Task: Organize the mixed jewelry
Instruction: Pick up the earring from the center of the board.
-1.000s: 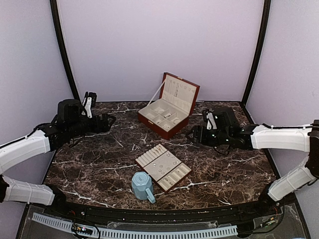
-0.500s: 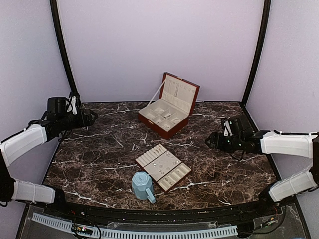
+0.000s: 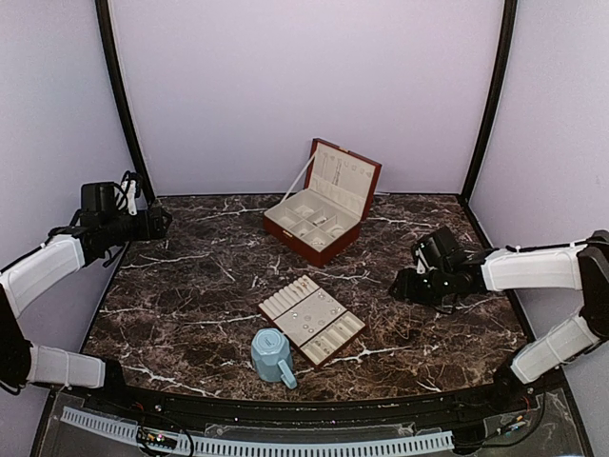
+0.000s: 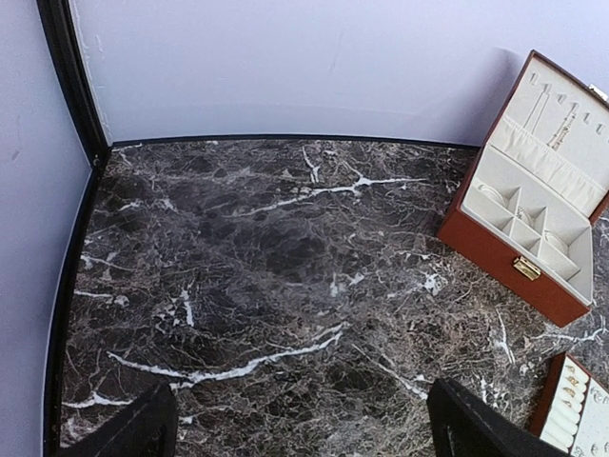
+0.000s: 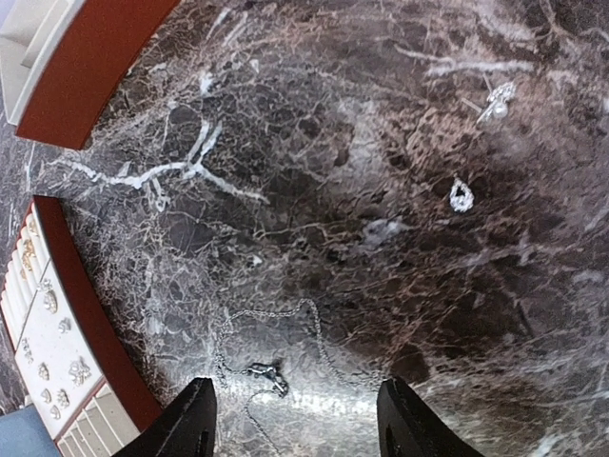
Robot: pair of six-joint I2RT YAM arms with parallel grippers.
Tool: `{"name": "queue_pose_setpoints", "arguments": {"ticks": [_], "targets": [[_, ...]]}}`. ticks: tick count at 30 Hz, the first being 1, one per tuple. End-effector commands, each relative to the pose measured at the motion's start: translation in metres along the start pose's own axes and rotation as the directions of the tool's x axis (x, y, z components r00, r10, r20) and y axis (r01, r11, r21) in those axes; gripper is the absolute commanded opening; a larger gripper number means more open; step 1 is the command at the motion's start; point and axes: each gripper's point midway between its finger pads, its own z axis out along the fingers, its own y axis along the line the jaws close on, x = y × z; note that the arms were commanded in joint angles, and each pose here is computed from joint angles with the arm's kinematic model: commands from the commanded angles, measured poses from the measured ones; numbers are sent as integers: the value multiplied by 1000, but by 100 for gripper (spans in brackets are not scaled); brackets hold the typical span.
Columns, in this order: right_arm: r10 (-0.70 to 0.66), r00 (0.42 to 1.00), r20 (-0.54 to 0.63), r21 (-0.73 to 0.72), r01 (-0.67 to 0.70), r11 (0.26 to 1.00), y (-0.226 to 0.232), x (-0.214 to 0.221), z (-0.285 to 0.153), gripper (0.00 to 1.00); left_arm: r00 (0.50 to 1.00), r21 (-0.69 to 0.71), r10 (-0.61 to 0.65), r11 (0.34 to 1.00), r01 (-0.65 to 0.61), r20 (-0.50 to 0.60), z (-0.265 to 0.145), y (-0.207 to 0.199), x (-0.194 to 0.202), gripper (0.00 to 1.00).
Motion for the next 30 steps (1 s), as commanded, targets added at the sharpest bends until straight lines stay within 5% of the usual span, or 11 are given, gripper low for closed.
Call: {"name": "queue_pose_setpoints", "arguments": {"ticks": [1, 30], "targets": [[3, 1000, 10, 75, -4, 997, 1, 1, 2, 56, 999, -13, 46, 999, -46, 14, -5, 2, -6, 94], [-51, 996, 66, 365, 24, 931, -63, -96, 38, 29, 999, 19, 34, 999, -34, 11, -3, -3, -5, 93]]}}
